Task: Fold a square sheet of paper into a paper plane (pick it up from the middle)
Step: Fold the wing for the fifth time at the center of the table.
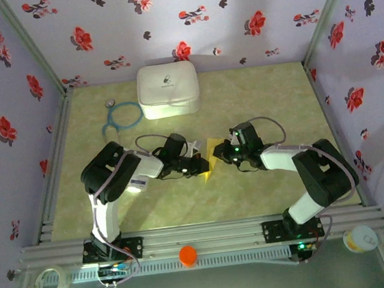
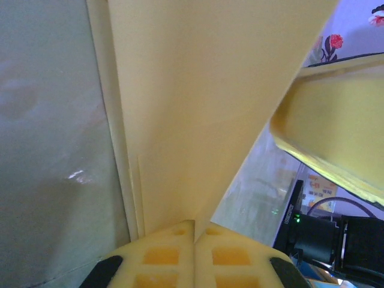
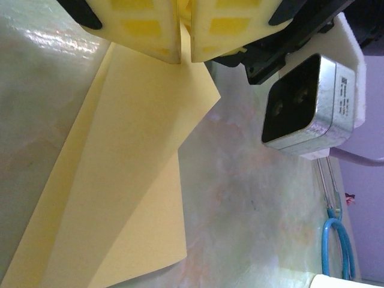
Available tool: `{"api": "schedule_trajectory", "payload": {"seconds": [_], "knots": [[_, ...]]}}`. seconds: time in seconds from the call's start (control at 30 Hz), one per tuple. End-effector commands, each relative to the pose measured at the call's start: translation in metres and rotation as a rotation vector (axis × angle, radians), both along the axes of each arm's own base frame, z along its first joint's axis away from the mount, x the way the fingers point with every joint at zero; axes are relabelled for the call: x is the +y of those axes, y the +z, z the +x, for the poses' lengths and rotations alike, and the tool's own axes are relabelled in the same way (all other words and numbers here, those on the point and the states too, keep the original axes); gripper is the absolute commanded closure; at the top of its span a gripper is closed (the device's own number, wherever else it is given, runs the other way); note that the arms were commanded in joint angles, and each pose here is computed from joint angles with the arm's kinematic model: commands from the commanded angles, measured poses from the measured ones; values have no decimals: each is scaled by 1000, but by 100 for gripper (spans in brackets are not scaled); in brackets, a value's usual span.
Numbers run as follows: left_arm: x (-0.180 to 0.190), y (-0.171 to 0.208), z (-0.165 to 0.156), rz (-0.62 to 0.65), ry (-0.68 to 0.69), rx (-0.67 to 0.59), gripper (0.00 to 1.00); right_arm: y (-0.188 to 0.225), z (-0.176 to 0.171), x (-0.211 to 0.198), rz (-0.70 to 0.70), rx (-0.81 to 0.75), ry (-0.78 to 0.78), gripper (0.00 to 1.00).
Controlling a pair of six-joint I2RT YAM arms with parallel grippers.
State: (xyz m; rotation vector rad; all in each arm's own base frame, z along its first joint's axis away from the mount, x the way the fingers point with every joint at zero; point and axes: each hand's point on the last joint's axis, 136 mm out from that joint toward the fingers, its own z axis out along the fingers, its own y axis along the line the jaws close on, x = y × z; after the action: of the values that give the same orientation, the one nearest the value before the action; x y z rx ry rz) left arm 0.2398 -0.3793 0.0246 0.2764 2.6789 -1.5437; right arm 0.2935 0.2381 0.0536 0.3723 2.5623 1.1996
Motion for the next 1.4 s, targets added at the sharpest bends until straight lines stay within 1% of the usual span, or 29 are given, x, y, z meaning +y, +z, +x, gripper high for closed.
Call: {"api": "schedule_trajectory", "payload": {"seconds": [0.0, 0.33, 0.63, 0.8, 0.93, 1.13, 1.23, 1.37], "knots": [[3, -12, -1, 10, 19, 39, 100, 11, 10, 12, 49, -27, 8, 87], [8, -14, 3, 0, 65, 76, 100, -5, 19, 7, 31, -10, -17, 88], [11, -18, 6, -12, 100, 119, 100, -8, 21, 0, 41, -3, -34, 88], [12, -22, 6, -4, 102, 134, 100, -5, 22, 6, 69, -2, -6, 88], [12, -22, 6, -3, 111, 151, 100, -10, 23, 5, 56, 0, -5, 88], [15, -24, 8, 1, 133, 176, 100, -9, 28, 8, 75, -6, -10, 88], [17, -27, 8, 5, 146, 194, 100, -8, 29, 5, 75, -11, -17, 87], [20, -28, 10, -11, 173, 213, 100, -6, 28, -10, 63, -21, -54, 87]]}}
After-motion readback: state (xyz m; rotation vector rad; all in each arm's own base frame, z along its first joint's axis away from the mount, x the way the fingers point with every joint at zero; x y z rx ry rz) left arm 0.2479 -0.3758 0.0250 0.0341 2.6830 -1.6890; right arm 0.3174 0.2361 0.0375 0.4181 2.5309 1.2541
